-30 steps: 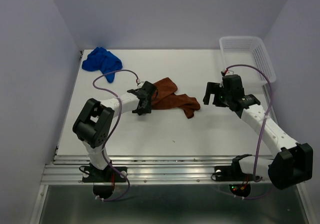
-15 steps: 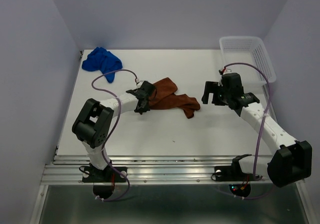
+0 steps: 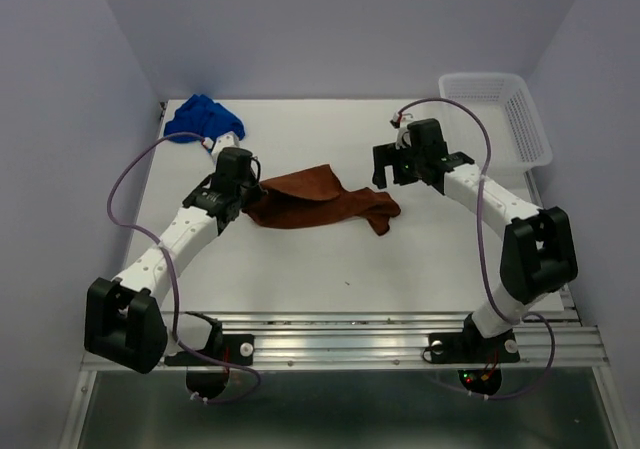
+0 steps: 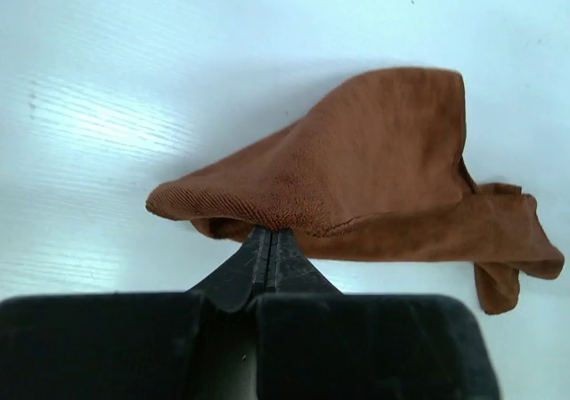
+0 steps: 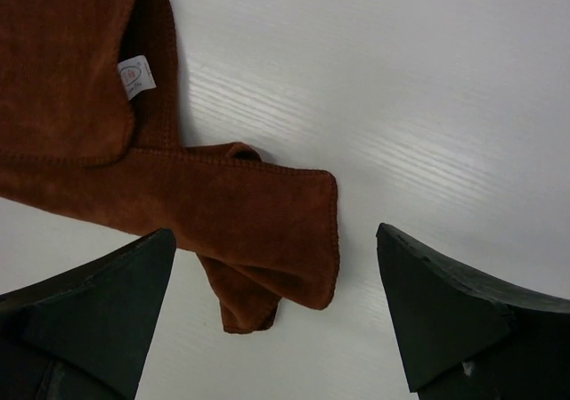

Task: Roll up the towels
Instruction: Flatten the towel

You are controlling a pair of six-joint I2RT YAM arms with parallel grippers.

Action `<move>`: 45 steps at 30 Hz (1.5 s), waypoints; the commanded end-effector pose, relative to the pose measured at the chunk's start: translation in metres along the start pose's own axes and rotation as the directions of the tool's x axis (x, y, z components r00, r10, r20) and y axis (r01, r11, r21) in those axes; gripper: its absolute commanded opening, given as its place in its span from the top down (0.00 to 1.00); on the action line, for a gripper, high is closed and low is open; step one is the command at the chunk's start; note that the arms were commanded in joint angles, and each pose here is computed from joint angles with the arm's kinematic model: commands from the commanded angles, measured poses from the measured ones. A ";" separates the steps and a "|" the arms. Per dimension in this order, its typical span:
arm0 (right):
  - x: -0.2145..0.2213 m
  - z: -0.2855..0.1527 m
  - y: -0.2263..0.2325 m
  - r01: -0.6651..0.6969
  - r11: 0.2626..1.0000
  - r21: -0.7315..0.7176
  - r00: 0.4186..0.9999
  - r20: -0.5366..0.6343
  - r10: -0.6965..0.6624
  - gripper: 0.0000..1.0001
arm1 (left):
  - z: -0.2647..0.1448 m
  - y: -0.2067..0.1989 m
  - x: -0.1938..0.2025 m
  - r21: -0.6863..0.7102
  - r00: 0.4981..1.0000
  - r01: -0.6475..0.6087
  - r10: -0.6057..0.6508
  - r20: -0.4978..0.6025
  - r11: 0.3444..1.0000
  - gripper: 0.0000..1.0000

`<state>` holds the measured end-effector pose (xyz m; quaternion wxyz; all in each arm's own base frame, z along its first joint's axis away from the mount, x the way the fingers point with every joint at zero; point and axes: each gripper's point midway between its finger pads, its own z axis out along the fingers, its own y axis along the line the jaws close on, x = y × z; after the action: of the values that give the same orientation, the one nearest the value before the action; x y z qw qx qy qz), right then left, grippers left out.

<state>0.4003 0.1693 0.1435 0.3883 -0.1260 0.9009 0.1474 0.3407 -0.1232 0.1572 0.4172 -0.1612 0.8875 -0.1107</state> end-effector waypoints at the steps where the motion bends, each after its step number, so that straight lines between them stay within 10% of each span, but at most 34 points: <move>1: -0.026 0.024 0.018 0.088 0.996 -0.035 0.996 0.030 -0.087 0.00 | -0.004 0.013 -0.010 0.009 0.994 0.111 -0.111 0.013 0.994 1.00; 24: 0.005 0.095 0.044 0.022 1.000 0.000 0.996 -0.086 -0.022 0.23 | -0.012 0.060 -0.035 -0.091 0.952 0.304 -0.299 0.066 0.948 1.00; 45: 0.010 0.096 0.077 0.042 0.982 -0.184 0.995 -0.084 -0.058 0.99 | -0.008 0.067 -0.025 -0.093 0.959 0.284 -0.280 0.048 0.954 1.00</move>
<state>0.4238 0.2556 0.0621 0.3056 -0.1631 0.9207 0.1795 0.3362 -0.0557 0.1519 0.3871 -0.3140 0.8584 -0.1215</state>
